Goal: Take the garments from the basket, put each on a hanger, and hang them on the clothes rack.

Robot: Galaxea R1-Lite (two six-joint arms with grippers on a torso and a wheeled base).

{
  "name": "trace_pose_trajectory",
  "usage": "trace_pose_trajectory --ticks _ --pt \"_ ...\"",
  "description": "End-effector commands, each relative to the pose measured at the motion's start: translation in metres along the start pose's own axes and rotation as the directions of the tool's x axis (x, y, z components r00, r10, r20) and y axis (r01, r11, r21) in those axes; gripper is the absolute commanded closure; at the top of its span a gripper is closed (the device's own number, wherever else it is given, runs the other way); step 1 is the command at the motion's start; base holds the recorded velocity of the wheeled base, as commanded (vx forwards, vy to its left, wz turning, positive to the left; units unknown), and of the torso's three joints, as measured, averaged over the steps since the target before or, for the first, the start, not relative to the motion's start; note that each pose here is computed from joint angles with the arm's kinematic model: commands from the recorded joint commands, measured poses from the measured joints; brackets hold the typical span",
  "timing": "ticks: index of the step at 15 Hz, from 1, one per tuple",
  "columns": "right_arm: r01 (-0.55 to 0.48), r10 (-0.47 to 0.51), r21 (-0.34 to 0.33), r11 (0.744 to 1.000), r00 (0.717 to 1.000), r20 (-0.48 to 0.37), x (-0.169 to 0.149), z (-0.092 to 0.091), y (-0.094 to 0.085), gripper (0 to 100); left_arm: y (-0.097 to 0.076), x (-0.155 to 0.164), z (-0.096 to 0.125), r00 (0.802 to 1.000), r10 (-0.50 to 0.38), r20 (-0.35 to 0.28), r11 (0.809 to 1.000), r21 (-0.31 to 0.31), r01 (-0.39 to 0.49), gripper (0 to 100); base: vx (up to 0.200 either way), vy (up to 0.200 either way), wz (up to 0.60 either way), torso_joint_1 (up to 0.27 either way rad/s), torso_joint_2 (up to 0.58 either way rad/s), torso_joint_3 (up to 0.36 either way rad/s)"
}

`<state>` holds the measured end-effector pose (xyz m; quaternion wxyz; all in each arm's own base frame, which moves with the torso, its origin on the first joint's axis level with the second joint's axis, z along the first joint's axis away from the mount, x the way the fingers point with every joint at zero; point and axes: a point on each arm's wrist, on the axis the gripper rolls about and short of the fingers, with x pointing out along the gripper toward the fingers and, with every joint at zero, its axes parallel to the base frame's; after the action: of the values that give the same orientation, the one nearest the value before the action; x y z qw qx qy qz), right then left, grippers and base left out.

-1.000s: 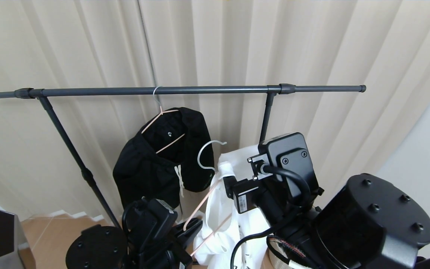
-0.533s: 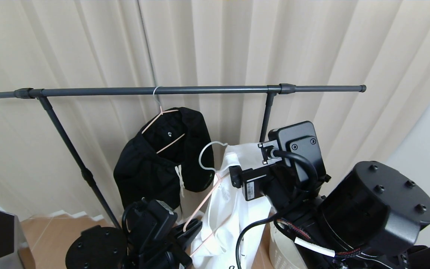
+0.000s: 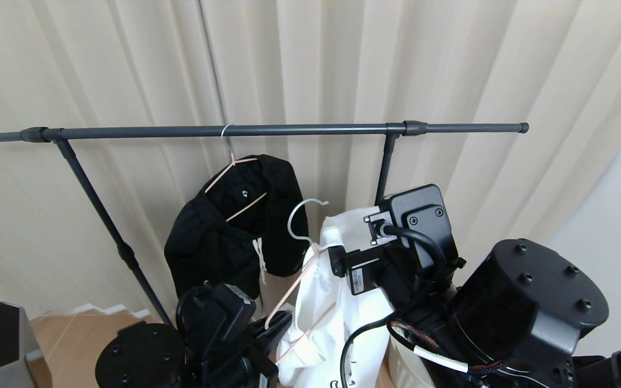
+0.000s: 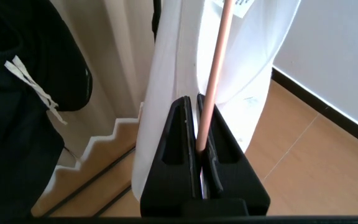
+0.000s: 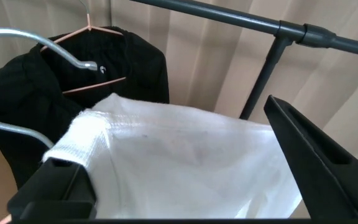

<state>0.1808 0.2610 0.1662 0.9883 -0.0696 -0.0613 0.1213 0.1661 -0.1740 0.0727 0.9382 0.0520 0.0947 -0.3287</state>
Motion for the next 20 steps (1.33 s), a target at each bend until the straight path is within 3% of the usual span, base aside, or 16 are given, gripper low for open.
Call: trace_pose_trajectory --ticks 1,13,20 --pt "-0.002 0.002 -0.005 1.000 1.000 -0.005 0.000 -0.002 0.001 0 0.001 0.001 0.002 1.000 0.011 0.010 1.000 -0.003 -0.011 100 0.000 0.000 0.00 0.000 0.00 0.000" --pt "-0.002 0.002 -0.006 1.000 1.000 -0.006 -0.001 -0.002 0.000 0 0.011 0.006 0.010 0.997 0.060 0.052 0.998 -0.026 -0.058 100 0.000 0.000 0.00 0.000 0.00 0.000" --pt "-0.008 0.008 -0.019 1.000 1.000 -0.017 -0.003 -0.006 -0.001 0 0.018 0.008 0.022 0.991 0.087 0.107 0.995 -0.054 -0.081 100 0.000 0.000 0.00 0.000 0.00 0.000"
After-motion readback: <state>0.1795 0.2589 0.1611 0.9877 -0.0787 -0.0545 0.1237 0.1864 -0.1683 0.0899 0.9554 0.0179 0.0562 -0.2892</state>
